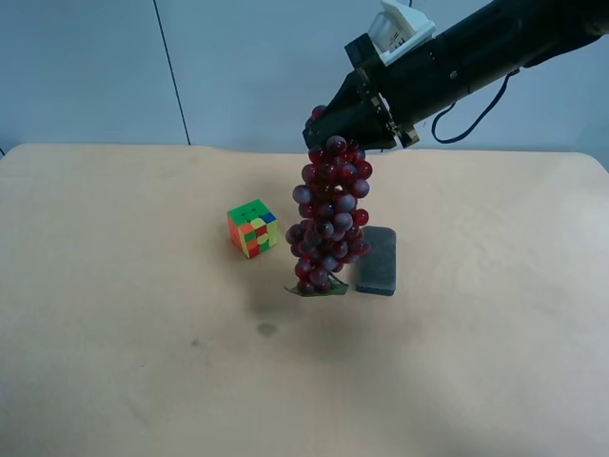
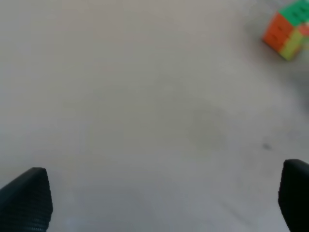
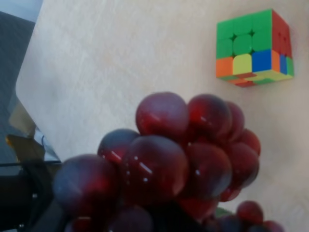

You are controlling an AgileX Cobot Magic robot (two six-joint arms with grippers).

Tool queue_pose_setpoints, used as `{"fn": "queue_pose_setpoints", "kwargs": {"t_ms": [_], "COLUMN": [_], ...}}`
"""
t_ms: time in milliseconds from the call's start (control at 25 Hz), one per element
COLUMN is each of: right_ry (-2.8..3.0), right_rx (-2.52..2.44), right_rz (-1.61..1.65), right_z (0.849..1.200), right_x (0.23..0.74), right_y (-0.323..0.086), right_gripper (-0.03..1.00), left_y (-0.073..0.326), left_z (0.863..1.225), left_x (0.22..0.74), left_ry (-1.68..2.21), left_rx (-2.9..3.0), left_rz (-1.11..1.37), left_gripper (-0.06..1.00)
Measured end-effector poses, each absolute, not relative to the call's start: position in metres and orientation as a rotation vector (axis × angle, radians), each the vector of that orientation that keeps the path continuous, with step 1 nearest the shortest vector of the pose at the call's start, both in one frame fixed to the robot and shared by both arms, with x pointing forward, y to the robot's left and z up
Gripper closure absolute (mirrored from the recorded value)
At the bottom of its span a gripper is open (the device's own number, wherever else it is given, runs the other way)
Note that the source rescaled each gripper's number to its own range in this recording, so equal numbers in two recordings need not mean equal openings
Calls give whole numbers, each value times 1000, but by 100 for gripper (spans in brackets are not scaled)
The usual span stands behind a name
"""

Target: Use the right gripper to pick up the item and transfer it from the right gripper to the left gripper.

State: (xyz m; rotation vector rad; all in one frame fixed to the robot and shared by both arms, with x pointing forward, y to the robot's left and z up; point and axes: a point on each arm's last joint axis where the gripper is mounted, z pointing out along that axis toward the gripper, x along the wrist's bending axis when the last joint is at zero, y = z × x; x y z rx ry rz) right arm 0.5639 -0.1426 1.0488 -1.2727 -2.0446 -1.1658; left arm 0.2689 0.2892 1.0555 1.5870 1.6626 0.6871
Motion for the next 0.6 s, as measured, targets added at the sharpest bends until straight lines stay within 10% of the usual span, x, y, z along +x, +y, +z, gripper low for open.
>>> {"fn": "queue_pose_setpoints", "kwargs": {"t_ms": [600], "right_ry": [-2057], "right_rx": [-1228], "right_rz": [-1174], "right_z": [1049], "right_x": [562], "right_y": [-142], "right_gripper": [95], "left_y": [258], "left_z": [1062], "left_x": [369], "left_ry": [1378], "left_rx": [1556], "left_rz": [252], "left_gripper": [3]}}
